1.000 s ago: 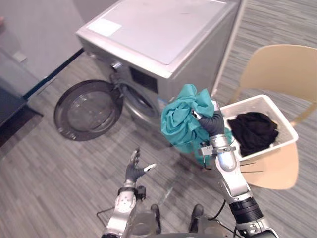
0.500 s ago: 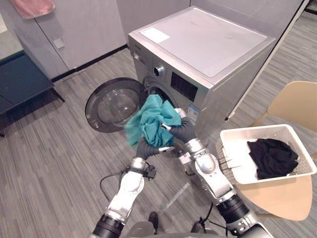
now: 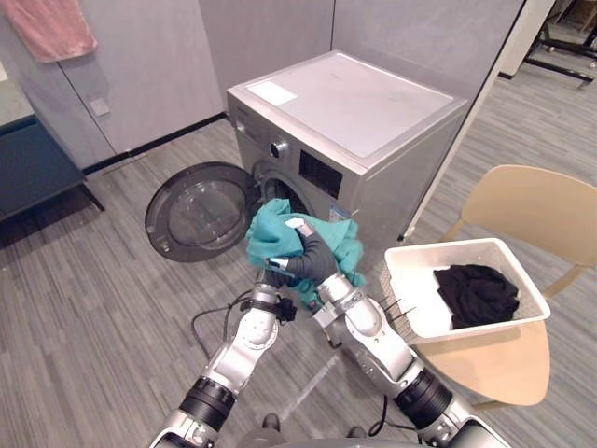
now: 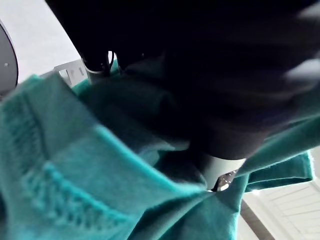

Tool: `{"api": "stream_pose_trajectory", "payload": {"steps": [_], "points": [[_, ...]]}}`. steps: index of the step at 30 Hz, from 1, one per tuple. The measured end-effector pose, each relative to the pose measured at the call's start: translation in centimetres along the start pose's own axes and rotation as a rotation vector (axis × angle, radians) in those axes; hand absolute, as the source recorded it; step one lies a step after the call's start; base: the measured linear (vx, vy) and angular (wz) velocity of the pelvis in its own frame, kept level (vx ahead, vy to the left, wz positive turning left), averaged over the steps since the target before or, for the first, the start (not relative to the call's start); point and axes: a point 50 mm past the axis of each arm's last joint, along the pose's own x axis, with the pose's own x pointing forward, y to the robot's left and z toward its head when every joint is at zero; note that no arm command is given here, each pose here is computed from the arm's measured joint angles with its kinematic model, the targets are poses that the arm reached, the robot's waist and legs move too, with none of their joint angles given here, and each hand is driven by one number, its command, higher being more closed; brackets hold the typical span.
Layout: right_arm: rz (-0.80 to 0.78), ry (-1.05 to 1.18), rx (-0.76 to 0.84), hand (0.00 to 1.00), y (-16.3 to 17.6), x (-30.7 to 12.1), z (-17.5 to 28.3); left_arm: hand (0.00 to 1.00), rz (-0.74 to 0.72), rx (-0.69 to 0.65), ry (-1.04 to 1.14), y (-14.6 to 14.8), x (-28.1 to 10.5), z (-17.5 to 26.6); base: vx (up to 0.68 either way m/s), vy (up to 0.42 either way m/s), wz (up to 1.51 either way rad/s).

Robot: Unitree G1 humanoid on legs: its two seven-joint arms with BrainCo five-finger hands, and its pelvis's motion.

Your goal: Pick up the laundry basket with both hands and put the clothes into the washing machine.

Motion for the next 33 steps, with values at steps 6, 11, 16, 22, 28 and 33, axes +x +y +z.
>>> {"api": "stream_pose_trajectory", "payload": {"steps": [6,11,16,22,28,33], "points": [[-0.024,0.061,-0.240,0.00,-1.0,-2.9,-0.5,1.00,0.011,-0.028,0.117,-0.3,-2.0,-2.0,0.00,-0.041,-0.10],[-0.213,0.232,-0.416,0.00,-5.0,-8.2,-1.7,1.00,0.065,-0.049,0.298,0.6,-4.9,-5.1,0.06,0.007,-0.06],[-0.370,0.470,-0.471,0.00,-7.9,-13.9,-3.8,1.00,0.122,-0.076,0.472,2.3,-8.3,-8.0,0.01,0.004,-0.01],[-0.394,0.852,-0.346,0.00,-8.1,-19.9,-9.7,1.00,0.144,-0.119,0.716,2.7,-12.4,-11.8,0.00,0.011,0.13],[-0.480,1.076,-0.345,0.00,-9.3,-23.3,-12.2,1.00,0.141,-0.191,0.806,1.8,-13.7,-12.6,-0.01,0.050,1.03],[-0.565,1.164,-0.279,0.00,-8.9,-24.2,-13.7,1.00,0.122,-0.214,0.930,1.1,-16.4,-13.8,0.07,0.077,0.57]]}}
